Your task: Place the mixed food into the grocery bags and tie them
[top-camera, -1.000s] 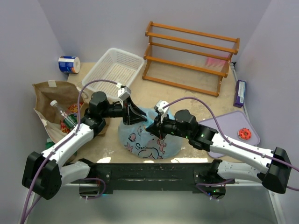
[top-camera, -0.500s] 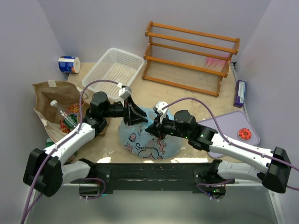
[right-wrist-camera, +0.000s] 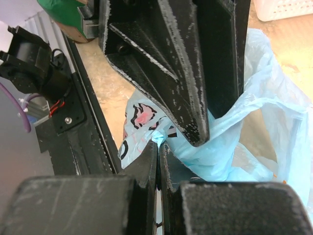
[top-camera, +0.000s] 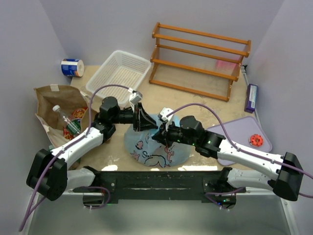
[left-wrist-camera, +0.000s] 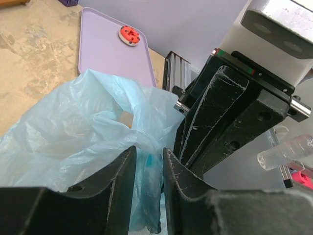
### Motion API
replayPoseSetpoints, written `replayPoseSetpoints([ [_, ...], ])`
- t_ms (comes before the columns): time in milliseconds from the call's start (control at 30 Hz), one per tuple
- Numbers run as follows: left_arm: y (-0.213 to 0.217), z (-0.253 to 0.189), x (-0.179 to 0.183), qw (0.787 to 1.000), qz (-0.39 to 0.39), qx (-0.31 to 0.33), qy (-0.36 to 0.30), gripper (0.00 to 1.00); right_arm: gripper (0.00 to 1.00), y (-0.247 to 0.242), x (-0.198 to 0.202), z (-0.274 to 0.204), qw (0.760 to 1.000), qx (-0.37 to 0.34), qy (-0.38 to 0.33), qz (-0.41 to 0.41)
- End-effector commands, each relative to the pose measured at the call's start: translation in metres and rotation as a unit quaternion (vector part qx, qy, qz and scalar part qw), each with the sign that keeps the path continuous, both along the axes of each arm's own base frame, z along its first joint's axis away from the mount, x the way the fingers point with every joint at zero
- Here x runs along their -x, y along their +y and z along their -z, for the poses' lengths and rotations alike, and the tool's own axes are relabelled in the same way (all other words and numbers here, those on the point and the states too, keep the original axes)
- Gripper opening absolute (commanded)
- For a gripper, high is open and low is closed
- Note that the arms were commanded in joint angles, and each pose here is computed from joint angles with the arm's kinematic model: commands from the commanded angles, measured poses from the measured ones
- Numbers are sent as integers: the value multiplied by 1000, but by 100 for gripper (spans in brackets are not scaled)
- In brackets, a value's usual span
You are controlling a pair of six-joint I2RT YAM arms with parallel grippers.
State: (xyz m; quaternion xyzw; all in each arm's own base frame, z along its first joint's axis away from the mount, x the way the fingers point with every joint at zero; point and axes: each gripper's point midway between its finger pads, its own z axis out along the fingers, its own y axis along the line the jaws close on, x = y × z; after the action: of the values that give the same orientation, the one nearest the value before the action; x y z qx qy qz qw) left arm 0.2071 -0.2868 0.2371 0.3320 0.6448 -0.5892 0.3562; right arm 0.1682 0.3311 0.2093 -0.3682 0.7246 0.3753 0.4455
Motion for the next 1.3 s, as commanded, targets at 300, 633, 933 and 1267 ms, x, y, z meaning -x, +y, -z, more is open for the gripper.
replayPoseSetpoints([
  [300,-3,-22,1,998,-15,29,-51,0,14,-9,2,-16,1000,-6,0,19],
  [633,16,-35,5,984,-106,72,-125,0,84,-42,13,-98,972,-154,120,128],
  [933,31,-44,6,966,-166,94,-177,0,80,-13,19,-109,868,-319,350,152],
  [1267,41,-52,6,952,-198,104,-210,0,80,9,21,-115,791,-389,431,193],
])
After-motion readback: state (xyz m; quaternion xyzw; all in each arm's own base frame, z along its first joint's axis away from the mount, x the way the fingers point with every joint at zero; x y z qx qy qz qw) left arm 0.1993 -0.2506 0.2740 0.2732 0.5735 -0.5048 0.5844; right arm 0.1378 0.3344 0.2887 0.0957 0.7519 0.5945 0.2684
